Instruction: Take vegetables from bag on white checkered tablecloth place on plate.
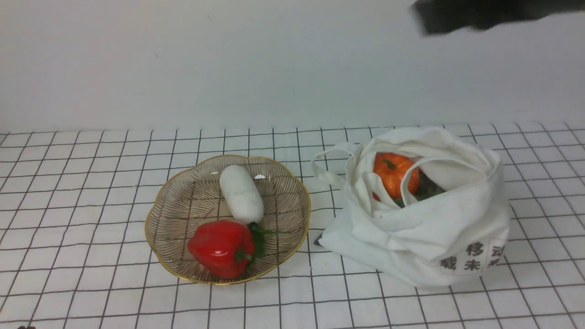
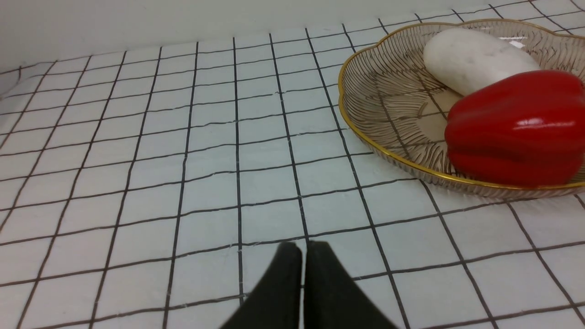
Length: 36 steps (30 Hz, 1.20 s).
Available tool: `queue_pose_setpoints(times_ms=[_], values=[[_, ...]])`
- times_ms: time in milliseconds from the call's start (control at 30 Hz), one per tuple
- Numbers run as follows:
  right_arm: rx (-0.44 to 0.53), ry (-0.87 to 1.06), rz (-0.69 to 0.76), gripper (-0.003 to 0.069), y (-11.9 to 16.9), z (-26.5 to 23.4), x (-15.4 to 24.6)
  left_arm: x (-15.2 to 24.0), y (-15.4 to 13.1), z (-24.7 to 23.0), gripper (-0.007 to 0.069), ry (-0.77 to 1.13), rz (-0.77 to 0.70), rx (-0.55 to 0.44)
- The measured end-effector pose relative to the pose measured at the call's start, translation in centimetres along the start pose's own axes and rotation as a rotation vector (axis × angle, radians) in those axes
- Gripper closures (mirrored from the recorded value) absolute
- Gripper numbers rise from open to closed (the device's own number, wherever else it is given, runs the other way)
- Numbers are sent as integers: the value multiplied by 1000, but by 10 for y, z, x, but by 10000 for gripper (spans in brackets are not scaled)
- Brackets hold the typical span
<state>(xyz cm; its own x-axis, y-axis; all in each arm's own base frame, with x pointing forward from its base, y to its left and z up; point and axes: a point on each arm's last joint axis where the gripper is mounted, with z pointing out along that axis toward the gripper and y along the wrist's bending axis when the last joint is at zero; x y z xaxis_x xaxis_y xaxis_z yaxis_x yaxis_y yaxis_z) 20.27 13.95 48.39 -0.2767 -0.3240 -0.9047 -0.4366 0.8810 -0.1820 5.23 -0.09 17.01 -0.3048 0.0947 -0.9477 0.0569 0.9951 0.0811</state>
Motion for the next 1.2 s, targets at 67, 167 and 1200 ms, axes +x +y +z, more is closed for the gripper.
queue_pose_setpoints(times_ms=[67,167,1200], values=[[34,-90,76,655,-20,-57,3,0,0,0,633,0,0,0],[34,-181,148,671,-35,-108,29,0,0,0,633,0,0,0],[-115,-668,251,671,-18,-148,242,0,0,0,633,0,0,0]])
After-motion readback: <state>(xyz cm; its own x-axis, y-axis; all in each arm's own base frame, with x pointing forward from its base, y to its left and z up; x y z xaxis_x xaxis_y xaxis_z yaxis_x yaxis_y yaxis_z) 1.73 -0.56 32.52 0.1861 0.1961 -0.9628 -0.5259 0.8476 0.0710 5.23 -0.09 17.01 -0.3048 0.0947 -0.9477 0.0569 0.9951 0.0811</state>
